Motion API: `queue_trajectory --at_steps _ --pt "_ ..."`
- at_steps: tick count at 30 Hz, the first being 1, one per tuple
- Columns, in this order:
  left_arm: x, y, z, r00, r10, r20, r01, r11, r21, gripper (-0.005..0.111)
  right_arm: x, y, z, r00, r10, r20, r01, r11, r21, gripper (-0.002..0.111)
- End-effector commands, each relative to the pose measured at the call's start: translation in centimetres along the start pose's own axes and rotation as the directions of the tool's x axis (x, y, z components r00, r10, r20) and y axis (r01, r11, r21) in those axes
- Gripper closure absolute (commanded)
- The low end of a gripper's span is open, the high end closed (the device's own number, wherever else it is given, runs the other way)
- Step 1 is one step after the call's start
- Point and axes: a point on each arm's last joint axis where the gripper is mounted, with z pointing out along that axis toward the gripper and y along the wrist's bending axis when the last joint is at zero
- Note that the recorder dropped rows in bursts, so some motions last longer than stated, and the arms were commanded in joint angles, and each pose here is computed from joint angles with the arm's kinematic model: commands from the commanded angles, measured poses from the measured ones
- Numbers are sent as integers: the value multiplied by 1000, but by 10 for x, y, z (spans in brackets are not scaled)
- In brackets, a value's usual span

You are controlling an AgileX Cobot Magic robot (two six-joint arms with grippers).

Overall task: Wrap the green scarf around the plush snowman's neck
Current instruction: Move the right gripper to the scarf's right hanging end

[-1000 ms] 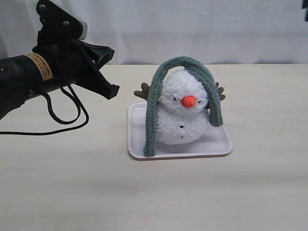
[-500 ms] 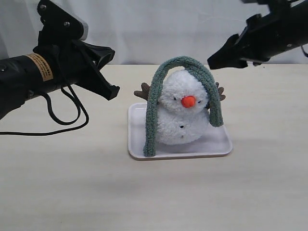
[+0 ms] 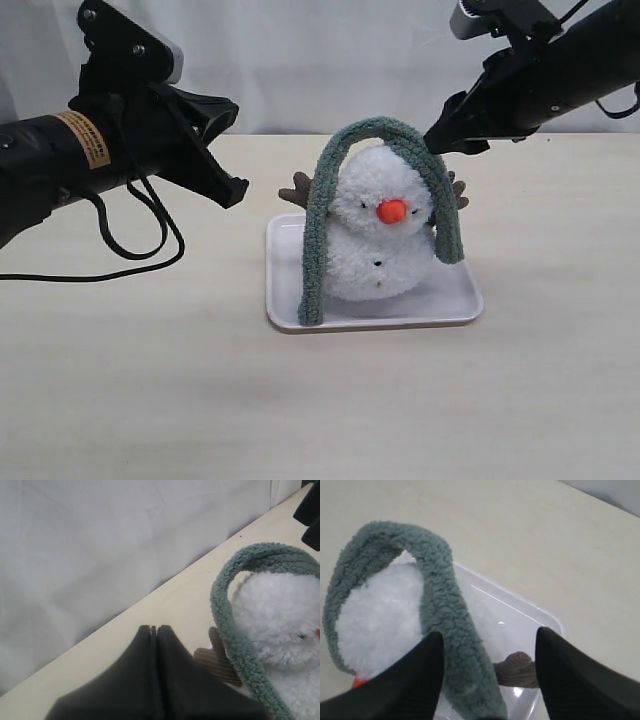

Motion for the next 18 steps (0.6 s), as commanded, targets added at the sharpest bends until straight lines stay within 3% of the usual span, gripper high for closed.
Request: queue_trajectory --at_steps 1,5,11,18 --pt "2 0 0 1000 -8 -4 8 1000 0 107 -1 -4 20 998 6 -59 -9 999 -41 60" --pt "2 0 0 1000 -8 -4 8 1000 0 107 -1 -7 30 997 10 -72 -13 999 -44 74" --pt "1 0 0 1000 -8 5 8 1000 0 107 -1 -3 30 997 -39 -71 32 995 -93 104" --pt "1 0 0 1000 -8 5 8 1000 0 107 1 -7 30 995 33 -97 -38 998 -48 104"
